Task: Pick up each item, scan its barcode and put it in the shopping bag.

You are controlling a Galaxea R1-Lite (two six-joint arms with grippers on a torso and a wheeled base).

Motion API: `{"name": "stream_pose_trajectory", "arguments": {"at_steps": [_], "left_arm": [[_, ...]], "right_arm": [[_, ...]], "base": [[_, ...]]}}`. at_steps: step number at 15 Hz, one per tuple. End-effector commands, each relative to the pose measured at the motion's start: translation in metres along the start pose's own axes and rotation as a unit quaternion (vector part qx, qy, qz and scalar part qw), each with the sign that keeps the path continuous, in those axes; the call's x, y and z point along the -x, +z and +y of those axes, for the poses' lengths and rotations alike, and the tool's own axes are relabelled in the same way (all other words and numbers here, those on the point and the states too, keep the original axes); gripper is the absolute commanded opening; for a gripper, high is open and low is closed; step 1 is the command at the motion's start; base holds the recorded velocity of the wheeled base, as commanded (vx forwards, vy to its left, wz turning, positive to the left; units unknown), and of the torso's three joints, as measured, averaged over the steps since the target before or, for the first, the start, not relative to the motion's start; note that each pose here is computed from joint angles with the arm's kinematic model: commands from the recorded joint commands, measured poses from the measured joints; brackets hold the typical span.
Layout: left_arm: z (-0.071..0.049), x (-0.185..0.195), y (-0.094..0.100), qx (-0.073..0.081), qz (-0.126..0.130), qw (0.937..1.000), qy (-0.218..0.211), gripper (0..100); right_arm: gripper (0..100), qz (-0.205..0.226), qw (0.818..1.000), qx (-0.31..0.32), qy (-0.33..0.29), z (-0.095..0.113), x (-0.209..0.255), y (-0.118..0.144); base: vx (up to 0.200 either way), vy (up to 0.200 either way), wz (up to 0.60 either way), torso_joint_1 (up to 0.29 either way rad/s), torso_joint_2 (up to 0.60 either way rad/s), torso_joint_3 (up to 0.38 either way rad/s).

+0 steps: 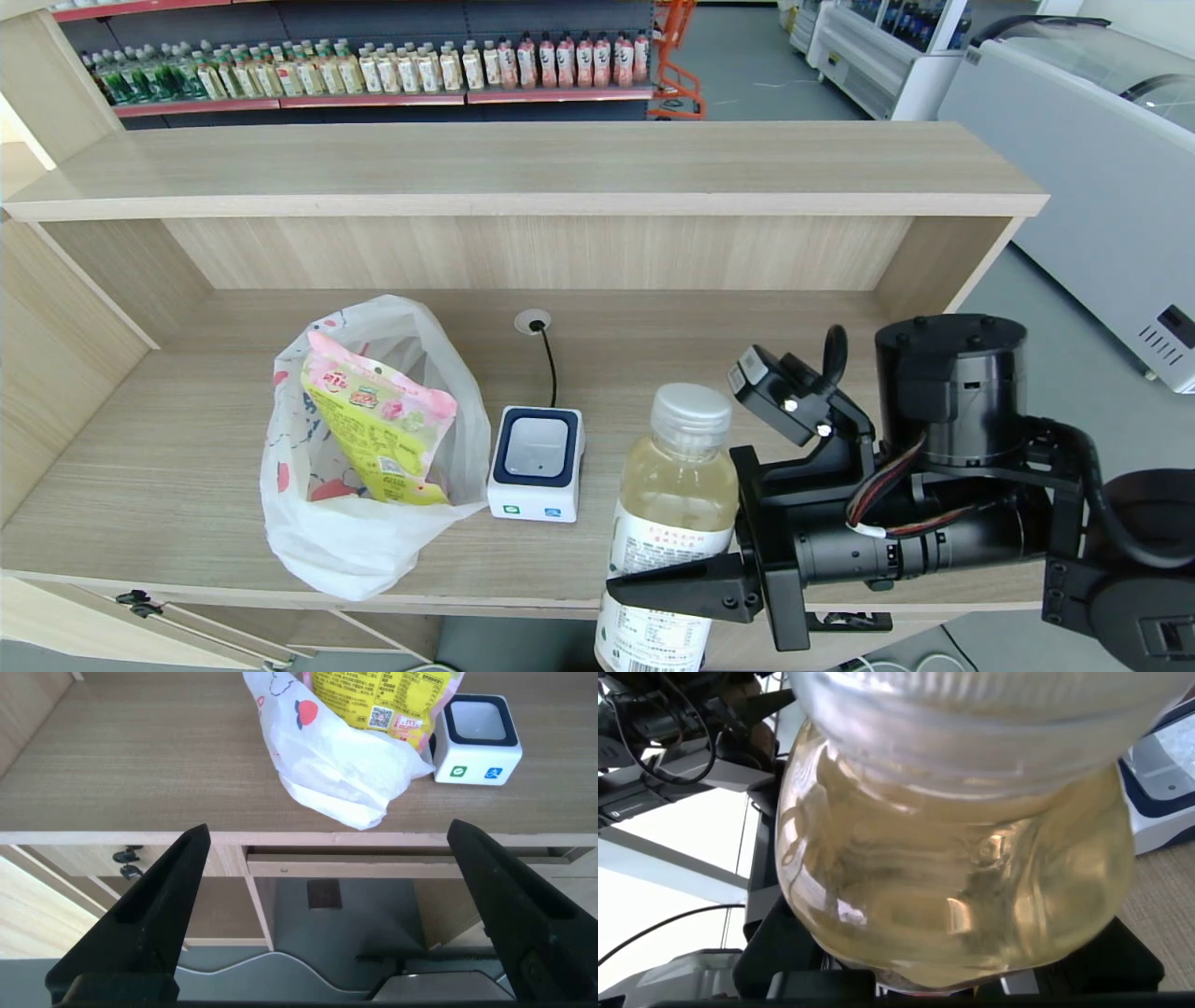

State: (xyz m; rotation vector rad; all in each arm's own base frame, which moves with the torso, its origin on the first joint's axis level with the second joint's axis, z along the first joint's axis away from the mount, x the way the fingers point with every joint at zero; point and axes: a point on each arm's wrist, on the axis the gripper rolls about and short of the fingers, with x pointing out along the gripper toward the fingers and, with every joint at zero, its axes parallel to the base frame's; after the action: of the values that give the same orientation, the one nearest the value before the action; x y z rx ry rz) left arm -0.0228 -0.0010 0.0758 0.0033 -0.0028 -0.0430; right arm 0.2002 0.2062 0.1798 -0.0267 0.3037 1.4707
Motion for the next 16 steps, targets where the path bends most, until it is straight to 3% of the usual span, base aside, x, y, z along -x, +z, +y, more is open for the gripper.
{"name": "stream_pose_trajectory", "arguments": {"at_steps": [1, 9, 11, 12, 14, 16], "left_arm": [[0.000, 0.000, 0.000, 0.000, 0.001, 1.0000, 0.000, 100], [0.000, 0.000, 0.000, 0.000, 0.001, 1.0000, 0.000, 100], [0.000, 0.000, 0.000, 0.000, 0.001, 1.0000, 0.000, 100], [0.000, 0.000, 0.000, 0.000, 0.001, 1.0000, 0.000, 100], [0.000, 0.000, 0.000, 0.000, 0.001, 1.0000, 0.000, 100], [0.000, 0.000, 0.000, 0.000, 0.001, 1.0000, 0.000, 100]], "right_arm": [[0, -0.001, 1.000, 0.002, 0.001, 0.001, 0.000, 0.001], [0, -0.003, 1.000, 0.007, -0.007, 0.001, -0.002, 0.003], [0, -0.016, 0.994, 0.044, -0.103, -0.007, 0.006, 0.014], [0, -0.016, 0.980, 0.072, -0.187, -0.016, 0.019, 0.017], [0, -0.022, 0.952, 0.127, -0.278, -0.023, 0.048, 0.028], [0, -0.013, 0.910, 0.205, -0.360, -0.031, 0.072, 0.041]], "base": [[0.000, 0.000, 0.00, 0.000, 0.00, 0.000], [0.000, 0.000, 0.00, 0.000, 0.00, 0.000], [0.000, 0.000, 0.00, 0.000, 0.00, 0.000], [0.000, 0.000, 0.00, 0.000, 0.00, 0.000], [0.000, 0.000, 0.00, 0.000, 0.00, 0.000], [0.000, 0.000, 0.00, 0.000, 0.00, 0.000]]}}
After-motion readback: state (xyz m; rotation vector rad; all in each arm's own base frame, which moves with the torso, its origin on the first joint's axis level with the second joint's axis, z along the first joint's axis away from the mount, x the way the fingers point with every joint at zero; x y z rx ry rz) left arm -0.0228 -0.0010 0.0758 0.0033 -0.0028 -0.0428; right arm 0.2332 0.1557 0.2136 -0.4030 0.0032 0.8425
